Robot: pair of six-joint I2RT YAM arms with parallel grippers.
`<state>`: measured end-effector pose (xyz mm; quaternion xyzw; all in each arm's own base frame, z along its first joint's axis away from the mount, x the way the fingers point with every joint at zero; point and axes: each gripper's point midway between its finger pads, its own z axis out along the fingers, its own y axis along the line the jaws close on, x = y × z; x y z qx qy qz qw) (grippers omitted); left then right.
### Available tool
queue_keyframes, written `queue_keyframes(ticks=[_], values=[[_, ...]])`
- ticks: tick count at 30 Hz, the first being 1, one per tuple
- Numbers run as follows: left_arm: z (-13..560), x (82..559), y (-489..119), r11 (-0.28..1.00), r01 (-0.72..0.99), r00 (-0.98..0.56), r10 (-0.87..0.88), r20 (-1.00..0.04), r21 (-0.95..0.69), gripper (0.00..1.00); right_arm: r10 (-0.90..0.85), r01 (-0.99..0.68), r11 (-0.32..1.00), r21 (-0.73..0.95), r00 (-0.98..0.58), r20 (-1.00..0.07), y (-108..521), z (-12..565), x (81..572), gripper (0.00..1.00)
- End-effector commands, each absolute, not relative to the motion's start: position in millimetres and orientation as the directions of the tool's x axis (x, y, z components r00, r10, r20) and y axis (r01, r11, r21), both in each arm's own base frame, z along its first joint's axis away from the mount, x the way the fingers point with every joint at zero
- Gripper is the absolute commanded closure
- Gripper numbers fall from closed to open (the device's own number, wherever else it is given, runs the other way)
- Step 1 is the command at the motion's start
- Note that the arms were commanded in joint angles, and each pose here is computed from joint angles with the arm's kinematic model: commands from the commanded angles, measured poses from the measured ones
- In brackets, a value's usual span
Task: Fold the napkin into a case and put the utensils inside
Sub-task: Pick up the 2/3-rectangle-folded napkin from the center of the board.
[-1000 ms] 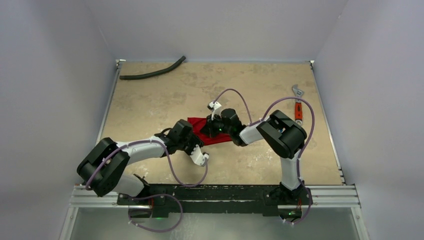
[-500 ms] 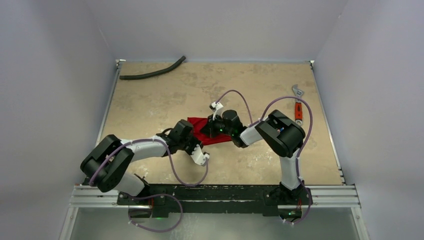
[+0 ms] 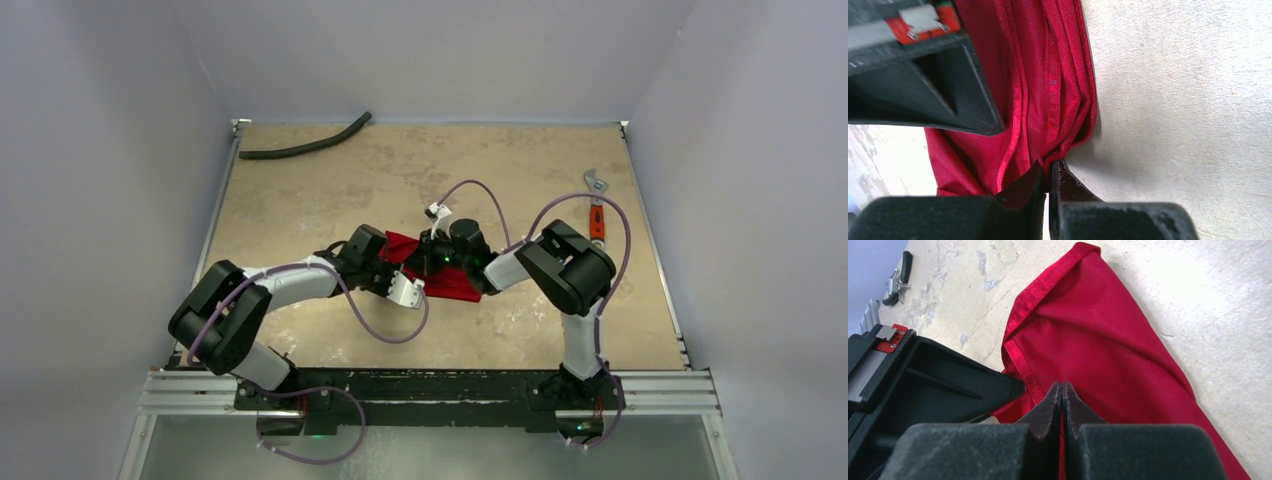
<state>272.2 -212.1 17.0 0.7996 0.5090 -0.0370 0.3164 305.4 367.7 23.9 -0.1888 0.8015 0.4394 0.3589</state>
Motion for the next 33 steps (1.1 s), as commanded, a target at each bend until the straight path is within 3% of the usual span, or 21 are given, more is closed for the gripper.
queue_keyframes(ticks=[1, 4, 10, 14, 15, 16, 18, 21, 27, 33], values=[[19, 263, -212, -0.269, 0.871, 0.446, 0.783, -0.433, 0.411, 1.00, 0.034, -0.613, 0.508, 0.605, -0.688, -0.725, 362, 53, 301, 0.87], [19, 262, -211, -0.272, 0.871, 0.448, 0.780, -0.436, 0.408, 1.00, 0.077, -0.633, 0.496, 0.595, -0.650, -0.756, 355, 76, 305, 0.77], [24, 261, -212, -0.265, 0.871, 0.449, 0.770, -0.454, 0.413, 1.00, 0.139, -0.689, 0.533, 0.490, -0.500, -0.855, 334, 119, 313, 0.45], [28, 259, -212, -0.259, 0.874, 0.446, 0.764, -0.466, 0.412, 1.00, 0.181, -0.696, 0.621, 0.361, -0.321, -0.930, 303, 125, 314, 0.17], [29, 258, -212, -0.260, 0.875, 0.446, 0.764, -0.467, 0.409, 1.00, 0.223, -0.703, 0.626, 0.337, -0.252, -0.942, 295, 134, 311, 0.04], [29, 257, -212, -0.262, 0.874, 0.448, 0.761, -0.469, 0.410, 1.00, 0.286, -0.698, 0.636, 0.329, -0.183, -0.941, 285, 145, 308, 0.01], [29, 255, -210, -0.266, 0.872, 0.451, 0.760, -0.467, 0.410, 1.00, 0.402, -0.738, 0.606, 0.296, -0.036, -0.915, 275, 171, 297, 0.01], [32, 252, -205, -0.269, 0.870, 0.455, 0.763, -0.460, 0.414, 1.00, 0.453, -0.812, 0.509, 0.284, -0.028, -0.891, 281, 169, 287, 0.01], [34, 243, -191, -0.276, 0.871, 0.455, 0.766, -0.454, 0.406, 1.00, 0.339, -0.715, 0.648, 0.263, -0.039, -0.940, 278, 151, 307, 0.01], [27, 240, -190, -0.281, 0.873, 0.455, 0.764, -0.458, 0.398, 1.00, 0.156, -0.627, 0.766, 0.141, -0.032, -0.987, 275, 185, 341, 0.01]])
